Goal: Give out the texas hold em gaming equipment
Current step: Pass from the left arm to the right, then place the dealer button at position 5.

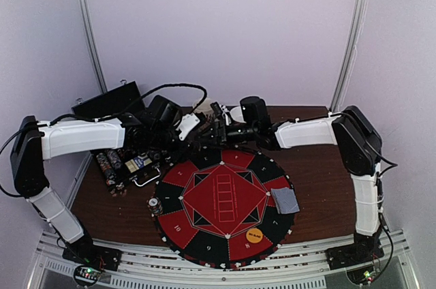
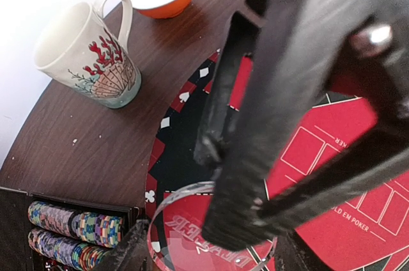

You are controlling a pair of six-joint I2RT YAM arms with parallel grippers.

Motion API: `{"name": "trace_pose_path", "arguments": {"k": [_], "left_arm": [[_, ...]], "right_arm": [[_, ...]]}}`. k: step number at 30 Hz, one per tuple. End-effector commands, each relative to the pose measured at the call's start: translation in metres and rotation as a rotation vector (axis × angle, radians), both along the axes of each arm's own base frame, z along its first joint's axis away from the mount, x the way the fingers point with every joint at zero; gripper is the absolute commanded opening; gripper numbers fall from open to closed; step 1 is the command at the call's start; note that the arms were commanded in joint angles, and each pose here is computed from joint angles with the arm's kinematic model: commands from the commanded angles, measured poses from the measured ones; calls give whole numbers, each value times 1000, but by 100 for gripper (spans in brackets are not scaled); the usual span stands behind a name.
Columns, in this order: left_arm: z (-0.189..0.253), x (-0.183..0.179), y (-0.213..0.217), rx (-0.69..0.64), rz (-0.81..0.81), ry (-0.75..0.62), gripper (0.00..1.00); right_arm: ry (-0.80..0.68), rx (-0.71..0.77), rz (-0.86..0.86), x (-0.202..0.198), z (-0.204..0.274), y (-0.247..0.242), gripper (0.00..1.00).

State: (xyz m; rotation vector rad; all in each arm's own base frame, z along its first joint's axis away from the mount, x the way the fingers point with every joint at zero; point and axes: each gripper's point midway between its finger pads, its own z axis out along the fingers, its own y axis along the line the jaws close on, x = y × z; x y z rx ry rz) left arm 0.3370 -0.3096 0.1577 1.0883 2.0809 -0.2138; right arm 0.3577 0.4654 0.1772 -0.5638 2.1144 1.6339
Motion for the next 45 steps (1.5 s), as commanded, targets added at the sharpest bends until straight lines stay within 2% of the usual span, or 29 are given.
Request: {"name": "trace_pose_path", "arguments": {"k": [1,12,14,17,22,23,27,30,34,37,45], "left_arm": [[19,3,-11,-55,-31,-65,46],[18,11,-10,-41,-7,-81,45],[18,12,-10,-39,-3,-82,45],[19,11,-13,-46,-16,-75,47],[17,3,-20,-75,-54,-31,93],[17,2,-21,-82,-53,-24,98],[20,0,-23,-100,-57,-14,98],[18,1,-21,-96,-50,-16,98],[11,1,-17,-75,-41,-10,98],[6,1,-15,-57,-34,-3,98],[7,2,-11,-36,-23,-13,98]], "right_arm": [[-8,-7,2,5,-2,9,51],[9,-29,44,-3,-11,15,11],[5,-36,52,-3,-10,14,0],[-22,-76,41,-1,-12,8,0],[-48,-140,-54,22,-12,-33,0],[-41,-147,-79,29,-13,-46,0],[2,-230,-200,53,-37,-112,0],[46,-337,-280,59,-68,-164,0],[129,-403,-355,61,-99,-219,0],[163,-409,-368,61,-109,-235,0],[229,-456,-303,50,-127,-237,0]]}}
